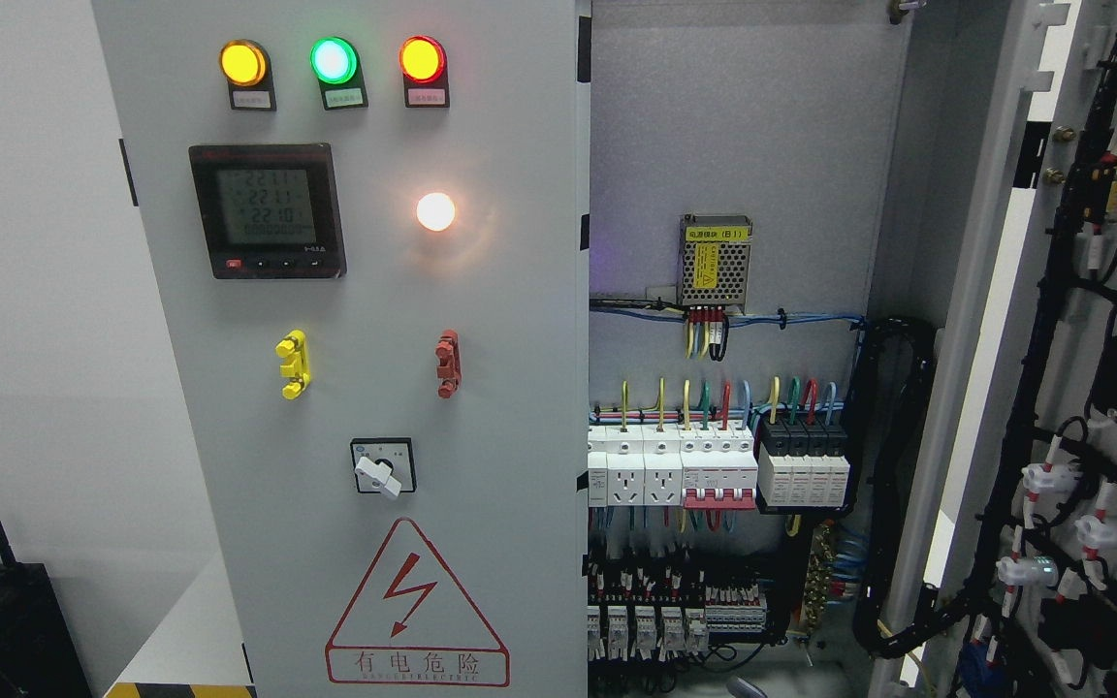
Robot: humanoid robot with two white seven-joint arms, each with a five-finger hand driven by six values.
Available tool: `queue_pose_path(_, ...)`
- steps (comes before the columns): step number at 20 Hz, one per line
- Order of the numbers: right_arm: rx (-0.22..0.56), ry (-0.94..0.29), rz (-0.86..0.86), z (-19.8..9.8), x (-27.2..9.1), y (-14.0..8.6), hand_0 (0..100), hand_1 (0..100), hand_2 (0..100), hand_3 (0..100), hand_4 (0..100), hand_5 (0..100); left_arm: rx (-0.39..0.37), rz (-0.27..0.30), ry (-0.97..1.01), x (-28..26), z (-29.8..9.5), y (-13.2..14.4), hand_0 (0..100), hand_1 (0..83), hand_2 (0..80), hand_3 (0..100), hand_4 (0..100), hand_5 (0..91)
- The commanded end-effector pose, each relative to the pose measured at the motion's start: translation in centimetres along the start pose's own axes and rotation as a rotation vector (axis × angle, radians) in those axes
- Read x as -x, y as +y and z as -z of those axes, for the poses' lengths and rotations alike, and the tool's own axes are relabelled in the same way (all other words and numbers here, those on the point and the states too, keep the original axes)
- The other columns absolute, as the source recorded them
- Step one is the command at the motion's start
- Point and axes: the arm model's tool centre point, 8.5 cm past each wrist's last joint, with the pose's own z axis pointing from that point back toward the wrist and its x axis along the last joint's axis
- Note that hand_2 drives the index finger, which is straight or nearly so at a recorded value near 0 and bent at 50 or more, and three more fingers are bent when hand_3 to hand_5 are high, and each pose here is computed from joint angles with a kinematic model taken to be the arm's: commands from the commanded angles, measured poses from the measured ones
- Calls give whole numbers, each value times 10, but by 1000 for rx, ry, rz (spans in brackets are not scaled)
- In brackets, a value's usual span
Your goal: Open door with both hands
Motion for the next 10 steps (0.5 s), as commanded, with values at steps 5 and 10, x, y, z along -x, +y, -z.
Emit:
queue_pose_path(5, -28, 5, 66, 38, -1, 25, 382, 0, 0, 0, 0, 0, 24, 3, -27, -10, 4, -16, 0, 0, 0, 0, 0, 0)
queue_pose_path(10, -47, 22, 75, 47, 1, 34, 382, 0, 0, 0, 0, 0, 26, 2, -25, -9, 5, -17, 0, 0, 0, 0, 0, 0)
